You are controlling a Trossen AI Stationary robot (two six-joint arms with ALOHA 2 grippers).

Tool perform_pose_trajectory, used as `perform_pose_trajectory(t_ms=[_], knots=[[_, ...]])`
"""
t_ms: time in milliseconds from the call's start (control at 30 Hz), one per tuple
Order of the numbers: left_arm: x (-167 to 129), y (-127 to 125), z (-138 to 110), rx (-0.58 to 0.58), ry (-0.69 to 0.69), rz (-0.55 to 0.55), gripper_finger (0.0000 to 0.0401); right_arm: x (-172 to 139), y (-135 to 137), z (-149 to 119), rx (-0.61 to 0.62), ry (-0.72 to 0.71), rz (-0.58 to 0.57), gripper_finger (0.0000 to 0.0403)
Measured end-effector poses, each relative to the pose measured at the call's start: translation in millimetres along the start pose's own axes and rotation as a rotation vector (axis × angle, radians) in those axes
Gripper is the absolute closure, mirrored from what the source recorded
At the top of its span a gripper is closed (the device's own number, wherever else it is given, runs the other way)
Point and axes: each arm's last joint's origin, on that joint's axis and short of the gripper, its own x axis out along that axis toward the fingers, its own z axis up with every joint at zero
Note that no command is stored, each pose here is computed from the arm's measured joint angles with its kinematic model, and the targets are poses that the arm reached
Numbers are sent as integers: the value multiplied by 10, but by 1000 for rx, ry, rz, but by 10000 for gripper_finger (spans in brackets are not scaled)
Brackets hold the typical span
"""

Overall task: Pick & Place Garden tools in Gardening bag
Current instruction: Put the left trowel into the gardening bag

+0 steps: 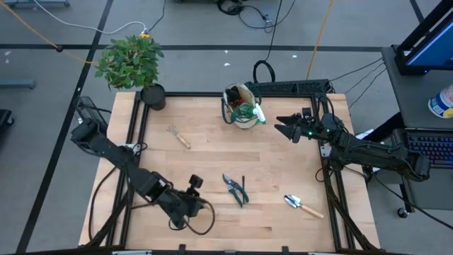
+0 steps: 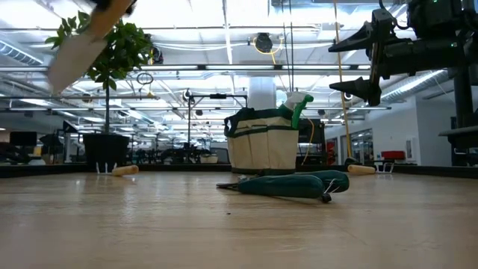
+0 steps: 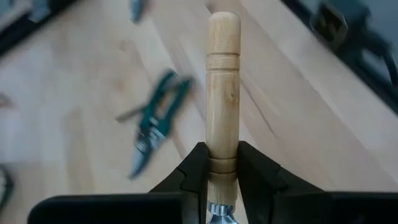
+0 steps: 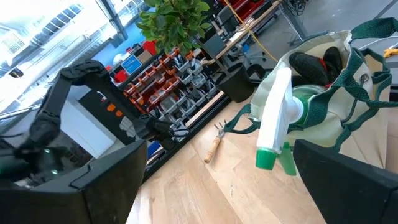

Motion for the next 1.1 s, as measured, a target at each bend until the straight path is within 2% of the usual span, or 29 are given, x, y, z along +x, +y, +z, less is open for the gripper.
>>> perform_pose_trajectory(t_ms=[367,600,800,1100], knots=[[-290,463,601,-141,-225,87,338,0,0,0,0,0,0,9],[-417,810,857,-209,-427,188,338,0,0,0,0,0,0,9],[-437,1181,913,-249,-554,307,338,0,0,0,0,0,0,9],[-482,1881,807,-291,-656,497,338,0,0,0,0,0,0,9]])
